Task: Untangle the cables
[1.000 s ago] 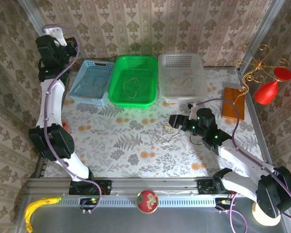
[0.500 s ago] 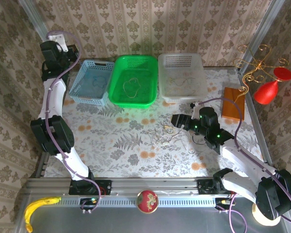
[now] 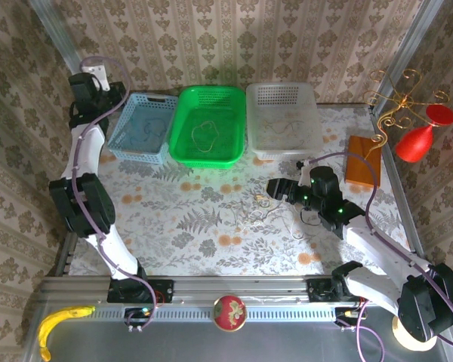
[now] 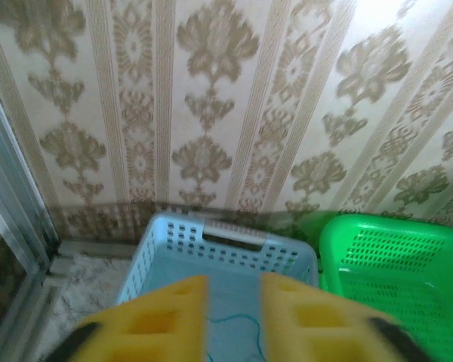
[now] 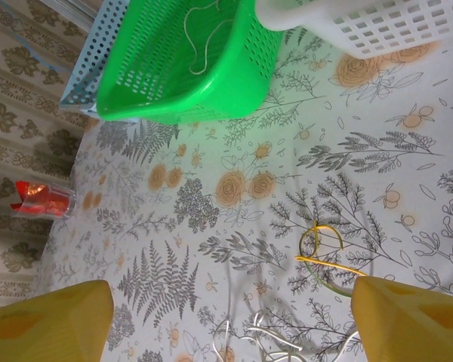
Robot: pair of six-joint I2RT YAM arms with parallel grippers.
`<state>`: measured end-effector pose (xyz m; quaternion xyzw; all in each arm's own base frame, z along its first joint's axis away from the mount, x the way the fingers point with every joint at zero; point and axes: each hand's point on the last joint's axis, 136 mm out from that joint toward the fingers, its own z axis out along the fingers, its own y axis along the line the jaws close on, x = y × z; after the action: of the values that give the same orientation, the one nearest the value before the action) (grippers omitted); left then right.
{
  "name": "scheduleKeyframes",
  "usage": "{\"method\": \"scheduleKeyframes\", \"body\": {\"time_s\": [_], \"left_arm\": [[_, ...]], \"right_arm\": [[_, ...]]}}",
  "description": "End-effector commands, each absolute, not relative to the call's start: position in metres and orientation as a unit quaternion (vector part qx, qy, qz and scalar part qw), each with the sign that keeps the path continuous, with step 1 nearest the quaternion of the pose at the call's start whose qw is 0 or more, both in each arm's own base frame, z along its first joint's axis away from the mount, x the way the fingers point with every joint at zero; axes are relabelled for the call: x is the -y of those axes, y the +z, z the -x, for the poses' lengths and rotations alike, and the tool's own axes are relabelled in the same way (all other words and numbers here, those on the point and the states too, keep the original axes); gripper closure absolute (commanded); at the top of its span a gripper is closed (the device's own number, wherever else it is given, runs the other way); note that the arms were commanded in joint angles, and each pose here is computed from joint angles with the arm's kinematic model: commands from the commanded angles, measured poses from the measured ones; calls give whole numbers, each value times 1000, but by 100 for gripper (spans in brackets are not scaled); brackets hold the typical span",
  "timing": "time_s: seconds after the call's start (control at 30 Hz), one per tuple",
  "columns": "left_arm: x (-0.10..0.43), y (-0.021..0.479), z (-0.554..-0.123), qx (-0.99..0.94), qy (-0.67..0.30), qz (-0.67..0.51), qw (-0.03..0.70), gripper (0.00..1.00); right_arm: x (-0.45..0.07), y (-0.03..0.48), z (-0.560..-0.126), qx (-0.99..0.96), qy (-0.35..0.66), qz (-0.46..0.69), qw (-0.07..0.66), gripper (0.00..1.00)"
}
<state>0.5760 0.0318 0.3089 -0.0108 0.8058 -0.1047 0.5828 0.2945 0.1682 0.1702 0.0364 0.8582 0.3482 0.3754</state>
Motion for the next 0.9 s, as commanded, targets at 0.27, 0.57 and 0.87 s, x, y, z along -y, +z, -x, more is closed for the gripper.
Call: {"method": "scheduleKeyframes", "body": {"time_s": [0.27,0.57,0.87], "left_arm": [[-28,278,-571,-839,-75,-3,539,1],[8,333,-538,-815,-110,-23,569,0],[31,384,-482,-730,-162,-24,663,0]], "right_arm": [[-144,178,-308,-873,282,-82,389,0],[-142,161,-305,-890,259,-69,369,2],[-163,125,-290,-911,287,-32,295,22]]}}
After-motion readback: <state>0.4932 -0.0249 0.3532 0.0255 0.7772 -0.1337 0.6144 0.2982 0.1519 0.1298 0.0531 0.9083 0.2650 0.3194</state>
